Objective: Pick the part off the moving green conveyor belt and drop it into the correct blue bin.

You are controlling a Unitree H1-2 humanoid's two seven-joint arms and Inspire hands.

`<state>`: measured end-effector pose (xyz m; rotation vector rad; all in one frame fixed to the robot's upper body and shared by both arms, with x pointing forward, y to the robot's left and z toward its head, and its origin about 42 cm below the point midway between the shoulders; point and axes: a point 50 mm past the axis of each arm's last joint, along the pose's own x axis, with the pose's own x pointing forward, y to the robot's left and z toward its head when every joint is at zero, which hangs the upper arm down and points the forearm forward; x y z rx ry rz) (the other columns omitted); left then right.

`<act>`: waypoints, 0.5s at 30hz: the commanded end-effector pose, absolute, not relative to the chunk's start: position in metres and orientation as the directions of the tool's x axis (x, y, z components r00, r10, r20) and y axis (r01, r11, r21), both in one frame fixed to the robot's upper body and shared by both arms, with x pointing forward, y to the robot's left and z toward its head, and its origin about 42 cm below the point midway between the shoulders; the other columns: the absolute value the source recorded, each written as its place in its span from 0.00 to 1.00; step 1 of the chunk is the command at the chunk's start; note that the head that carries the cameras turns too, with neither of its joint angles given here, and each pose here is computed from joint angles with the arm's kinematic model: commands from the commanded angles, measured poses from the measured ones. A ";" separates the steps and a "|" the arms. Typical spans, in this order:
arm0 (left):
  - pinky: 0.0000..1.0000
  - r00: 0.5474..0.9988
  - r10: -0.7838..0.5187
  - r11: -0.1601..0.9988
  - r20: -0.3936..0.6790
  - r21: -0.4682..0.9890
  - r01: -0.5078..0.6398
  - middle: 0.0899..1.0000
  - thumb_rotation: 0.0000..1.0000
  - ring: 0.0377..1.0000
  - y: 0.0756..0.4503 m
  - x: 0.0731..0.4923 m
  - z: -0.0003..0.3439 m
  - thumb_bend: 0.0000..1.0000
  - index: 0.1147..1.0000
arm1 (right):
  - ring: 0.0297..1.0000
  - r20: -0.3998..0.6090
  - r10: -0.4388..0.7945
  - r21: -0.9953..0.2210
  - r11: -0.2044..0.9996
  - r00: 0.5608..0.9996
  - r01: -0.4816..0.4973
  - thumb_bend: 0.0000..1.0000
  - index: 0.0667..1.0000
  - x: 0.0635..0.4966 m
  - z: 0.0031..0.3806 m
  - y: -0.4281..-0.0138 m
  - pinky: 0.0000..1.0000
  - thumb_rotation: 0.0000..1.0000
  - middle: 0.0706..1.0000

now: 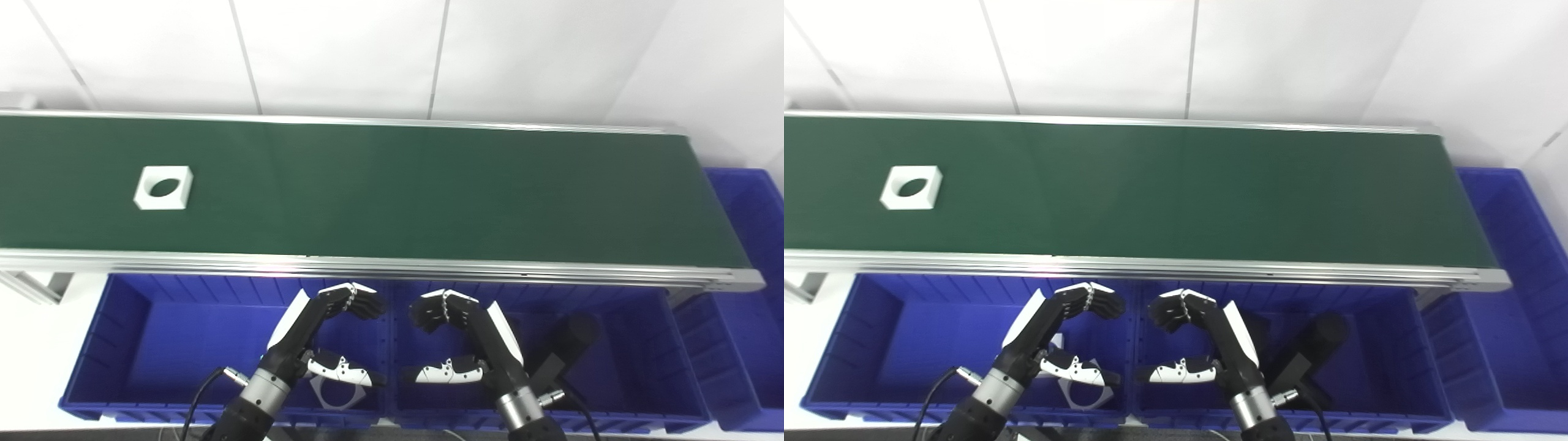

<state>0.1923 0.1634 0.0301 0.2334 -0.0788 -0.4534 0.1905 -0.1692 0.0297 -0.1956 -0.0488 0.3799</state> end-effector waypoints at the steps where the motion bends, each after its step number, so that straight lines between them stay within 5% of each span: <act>1: 0.59 0.894 -0.442 0.876 0.074 0.252 0.412 0.57 0.08 0.58 0.156 0.197 0.034 0.96 0.57 | 0.55 0.077 0.381 -0.200 0.911 0.921 -0.360 0.82 0.56 0.194 0.034 -0.171 0.50 0.05 0.56; 15: 0.58 0.903 -0.430 0.861 -0.031 0.288 0.420 0.58 0.11 0.60 0.140 0.203 -0.007 0.98 0.56 | 0.55 -0.042 0.359 -0.205 0.910 0.932 -0.360 0.85 0.54 0.202 -0.001 -0.185 0.51 0.04 0.56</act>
